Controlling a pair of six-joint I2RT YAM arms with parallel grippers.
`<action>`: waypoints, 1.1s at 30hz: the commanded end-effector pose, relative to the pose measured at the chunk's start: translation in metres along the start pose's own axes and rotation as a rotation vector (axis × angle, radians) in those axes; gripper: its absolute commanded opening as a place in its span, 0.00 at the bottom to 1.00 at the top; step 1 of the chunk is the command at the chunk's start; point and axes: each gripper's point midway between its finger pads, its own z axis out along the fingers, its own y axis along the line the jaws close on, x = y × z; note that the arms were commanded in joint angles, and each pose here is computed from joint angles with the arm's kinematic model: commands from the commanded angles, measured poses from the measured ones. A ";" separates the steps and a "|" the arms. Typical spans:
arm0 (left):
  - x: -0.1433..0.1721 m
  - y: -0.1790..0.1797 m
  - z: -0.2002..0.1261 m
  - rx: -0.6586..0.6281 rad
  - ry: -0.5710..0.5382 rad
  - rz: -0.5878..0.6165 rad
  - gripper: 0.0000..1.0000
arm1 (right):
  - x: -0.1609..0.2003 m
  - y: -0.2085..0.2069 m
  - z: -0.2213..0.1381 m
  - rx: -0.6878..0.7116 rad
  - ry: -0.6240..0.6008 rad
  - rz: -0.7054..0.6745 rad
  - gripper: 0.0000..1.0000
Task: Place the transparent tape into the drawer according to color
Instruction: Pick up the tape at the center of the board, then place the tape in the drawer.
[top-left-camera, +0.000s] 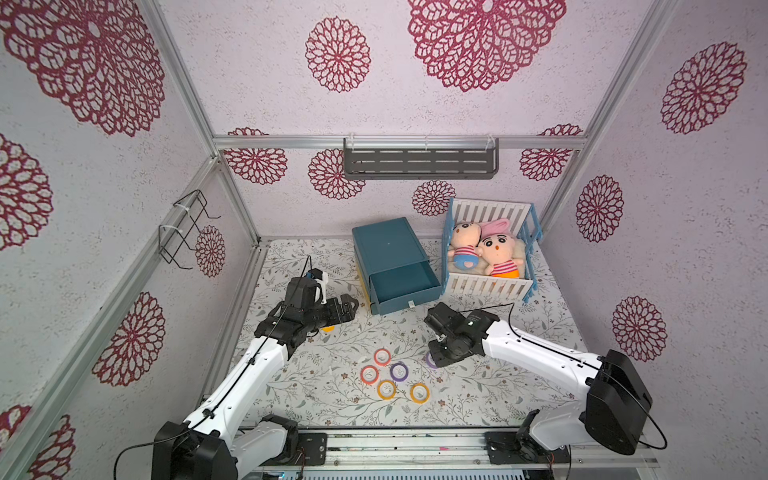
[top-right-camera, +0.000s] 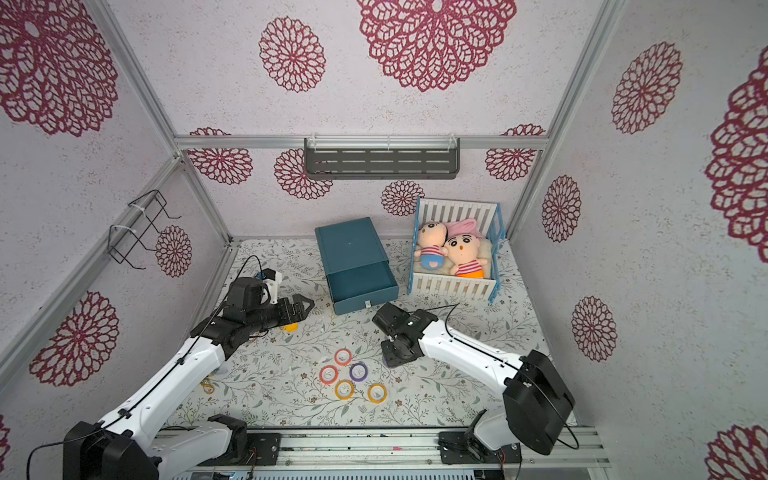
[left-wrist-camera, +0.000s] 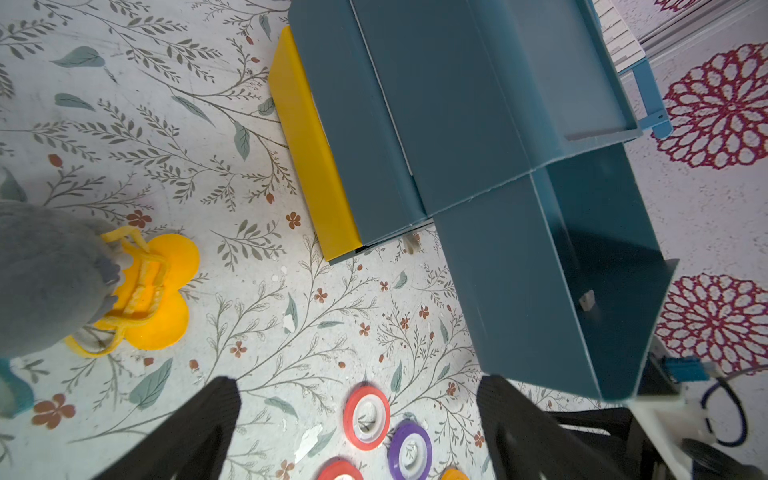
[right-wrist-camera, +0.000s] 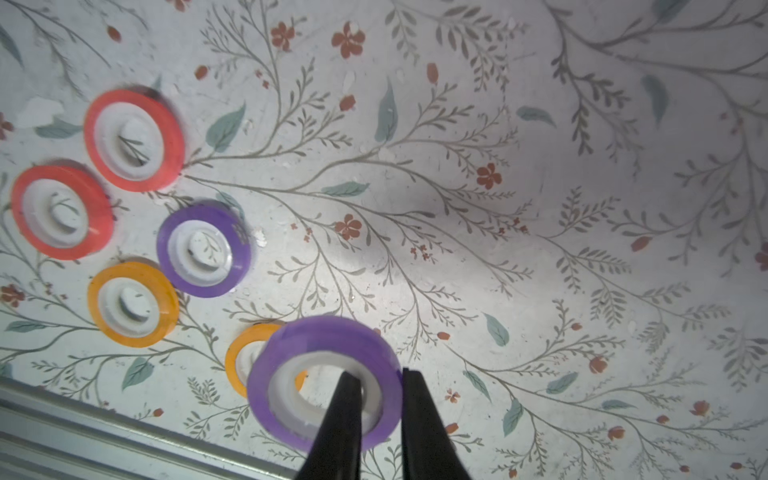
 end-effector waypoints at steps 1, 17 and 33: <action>-0.004 -0.002 0.000 0.016 -0.010 0.002 0.97 | -0.020 -0.005 -0.038 0.005 -0.087 0.026 0.00; -0.007 -0.006 -0.004 0.025 -0.017 0.005 0.97 | -0.103 0.000 -0.144 0.005 -0.308 0.010 0.00; -0.006 -0.007 -0.007 0.030 -0.024 0.011 0.97 | -0.181 -0.023 -0.151 0.062 -0.412 0.028 0.00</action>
